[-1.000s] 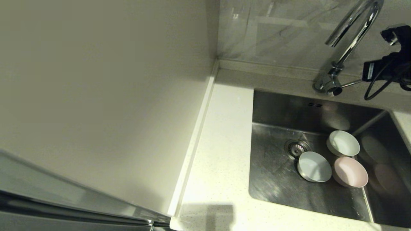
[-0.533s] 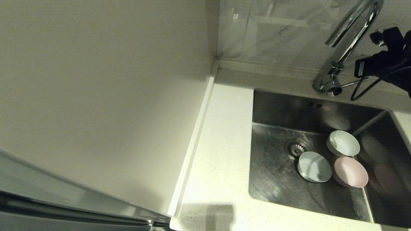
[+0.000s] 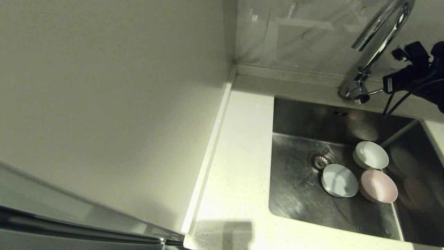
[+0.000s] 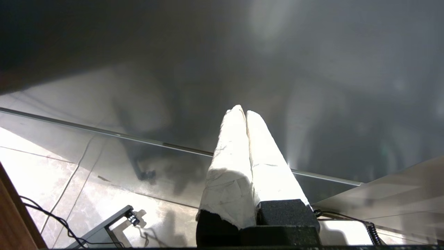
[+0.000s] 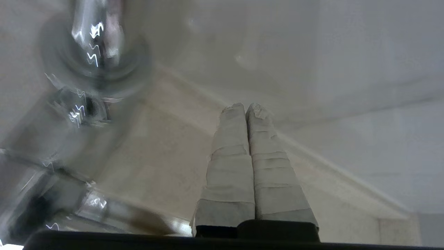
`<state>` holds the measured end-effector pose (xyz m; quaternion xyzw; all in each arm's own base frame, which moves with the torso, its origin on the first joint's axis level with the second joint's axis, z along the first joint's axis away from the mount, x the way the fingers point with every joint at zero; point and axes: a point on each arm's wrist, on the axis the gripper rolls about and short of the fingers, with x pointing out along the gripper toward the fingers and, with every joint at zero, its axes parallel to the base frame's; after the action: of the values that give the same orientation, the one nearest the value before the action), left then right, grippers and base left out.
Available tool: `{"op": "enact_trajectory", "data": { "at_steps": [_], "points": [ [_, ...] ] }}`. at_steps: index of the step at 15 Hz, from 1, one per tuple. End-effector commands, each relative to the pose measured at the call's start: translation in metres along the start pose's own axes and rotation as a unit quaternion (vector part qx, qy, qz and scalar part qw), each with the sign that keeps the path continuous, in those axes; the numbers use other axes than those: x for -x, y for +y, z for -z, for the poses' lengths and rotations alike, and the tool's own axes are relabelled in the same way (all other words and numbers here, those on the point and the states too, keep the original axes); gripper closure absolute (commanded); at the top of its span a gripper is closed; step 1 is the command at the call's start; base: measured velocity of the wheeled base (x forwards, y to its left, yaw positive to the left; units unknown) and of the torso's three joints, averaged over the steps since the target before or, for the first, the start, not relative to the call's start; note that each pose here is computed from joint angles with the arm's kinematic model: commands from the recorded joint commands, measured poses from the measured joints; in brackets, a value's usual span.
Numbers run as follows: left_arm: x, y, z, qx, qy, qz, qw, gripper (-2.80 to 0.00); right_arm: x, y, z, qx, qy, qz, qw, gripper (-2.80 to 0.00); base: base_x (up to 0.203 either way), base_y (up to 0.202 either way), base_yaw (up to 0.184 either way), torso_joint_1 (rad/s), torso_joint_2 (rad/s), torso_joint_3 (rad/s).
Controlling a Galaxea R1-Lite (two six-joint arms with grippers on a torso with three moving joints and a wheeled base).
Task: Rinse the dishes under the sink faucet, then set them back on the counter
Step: Turn on the faucet
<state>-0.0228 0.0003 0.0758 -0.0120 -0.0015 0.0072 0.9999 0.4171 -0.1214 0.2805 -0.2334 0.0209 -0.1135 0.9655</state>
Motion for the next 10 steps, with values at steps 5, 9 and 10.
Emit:
{"op": "enact_trajectory", "data": {
  "at_steps": [5,9,10],
  "points": [
    [0.000,0.000,0.000,0.000,-0.002,0.000,1.0000,0.00,0.015,-0.001,0.001,0.034,0.073,-0.014,0.997,0.00,0.000,0.000,0.000,0.000,0.00,0.000],
    [0.000,0.000,0.000,0.000,-0.002,0.000,1.0000,0.00,0.020,-0.004,-0.003,0.039,0.074,-0.015,0.996,0.00,0.000,0.000,0.000,0.000,0.00,0.000],
    [0.000,0.000,0.000,0.000,-0.002,0.000,1.0000,0.00,0.022,-0.005,-0.005,0.039,0.071,-0.013,0.997,0.00,0.000,0.000,0.000,0.000,0.00,0.000]
  ]
}}
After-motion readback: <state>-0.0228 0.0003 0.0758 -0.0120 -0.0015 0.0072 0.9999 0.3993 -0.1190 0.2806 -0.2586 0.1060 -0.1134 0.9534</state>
